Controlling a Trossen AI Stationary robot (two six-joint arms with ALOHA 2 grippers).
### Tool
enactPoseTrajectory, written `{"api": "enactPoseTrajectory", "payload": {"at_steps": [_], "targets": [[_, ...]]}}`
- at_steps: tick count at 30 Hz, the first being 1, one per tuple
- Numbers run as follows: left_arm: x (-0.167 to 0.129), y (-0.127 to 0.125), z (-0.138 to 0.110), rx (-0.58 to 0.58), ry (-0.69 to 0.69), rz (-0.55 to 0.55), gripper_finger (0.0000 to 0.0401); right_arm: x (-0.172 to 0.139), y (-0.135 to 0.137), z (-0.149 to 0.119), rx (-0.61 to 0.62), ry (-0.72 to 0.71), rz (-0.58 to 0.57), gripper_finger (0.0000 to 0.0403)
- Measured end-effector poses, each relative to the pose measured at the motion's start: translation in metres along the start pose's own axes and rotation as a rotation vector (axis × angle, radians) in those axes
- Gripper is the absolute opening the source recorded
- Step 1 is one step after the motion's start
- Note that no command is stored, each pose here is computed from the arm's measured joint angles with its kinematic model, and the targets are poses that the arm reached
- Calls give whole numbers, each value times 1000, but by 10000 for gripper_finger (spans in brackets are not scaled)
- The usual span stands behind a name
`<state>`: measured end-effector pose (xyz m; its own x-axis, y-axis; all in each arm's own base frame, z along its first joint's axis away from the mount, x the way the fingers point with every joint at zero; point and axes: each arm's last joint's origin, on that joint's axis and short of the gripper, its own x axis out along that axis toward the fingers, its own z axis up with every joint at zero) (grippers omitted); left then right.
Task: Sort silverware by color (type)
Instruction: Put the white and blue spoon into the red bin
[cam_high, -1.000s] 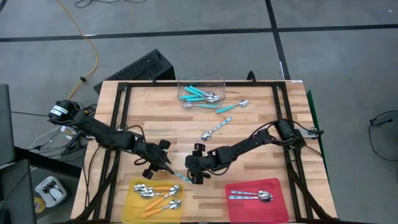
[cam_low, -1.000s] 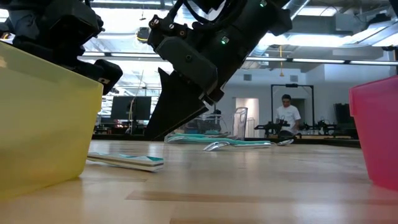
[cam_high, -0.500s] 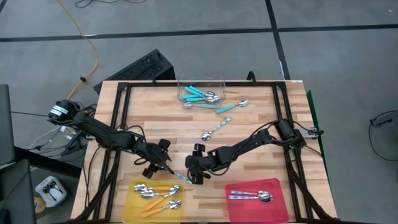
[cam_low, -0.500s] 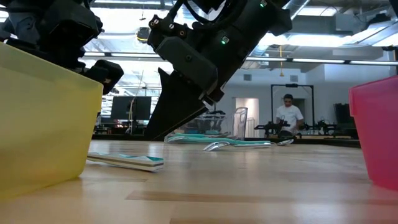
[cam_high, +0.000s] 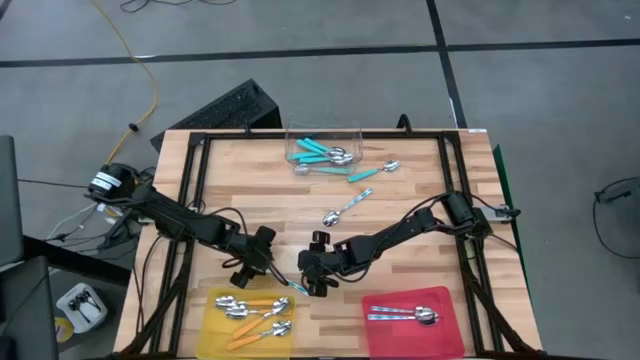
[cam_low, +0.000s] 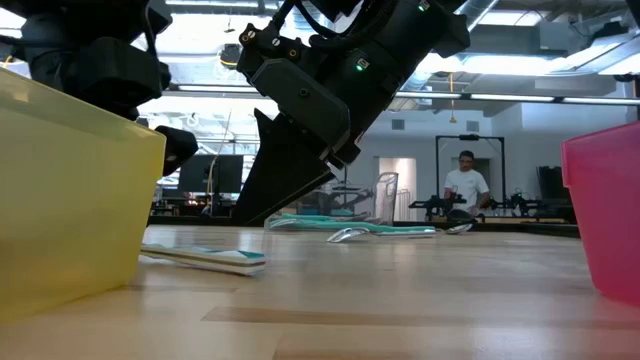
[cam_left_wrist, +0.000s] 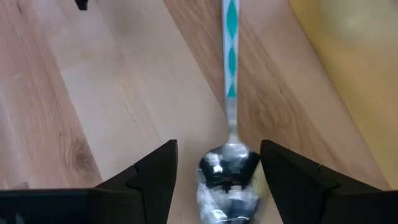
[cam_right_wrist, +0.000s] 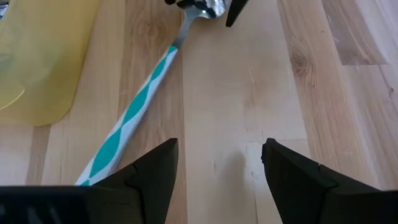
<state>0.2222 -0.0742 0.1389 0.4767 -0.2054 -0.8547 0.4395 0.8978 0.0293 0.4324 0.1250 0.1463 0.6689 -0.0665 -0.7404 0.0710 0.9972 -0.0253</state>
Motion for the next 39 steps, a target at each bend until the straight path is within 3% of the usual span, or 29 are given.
{"api": "enactPoseTrajectory", "payload": {"at_steps": [11,18,22,32,39], "targets": [[11,1,9,5,84,-41,214,0,0,0,0,0,0,255],[7,9,1,-85,169,115,187,0,0,0,0,0,0,255],[7,15,-1,-127,176,121,160,0,0,0,0,0,0,255],[5,25,-5,-184,210,148,158,0,0,-1,59,9,-2,255],[4,26,-8,-228,237,181,110,-2,-4,0,57,26,-12,255]]}}
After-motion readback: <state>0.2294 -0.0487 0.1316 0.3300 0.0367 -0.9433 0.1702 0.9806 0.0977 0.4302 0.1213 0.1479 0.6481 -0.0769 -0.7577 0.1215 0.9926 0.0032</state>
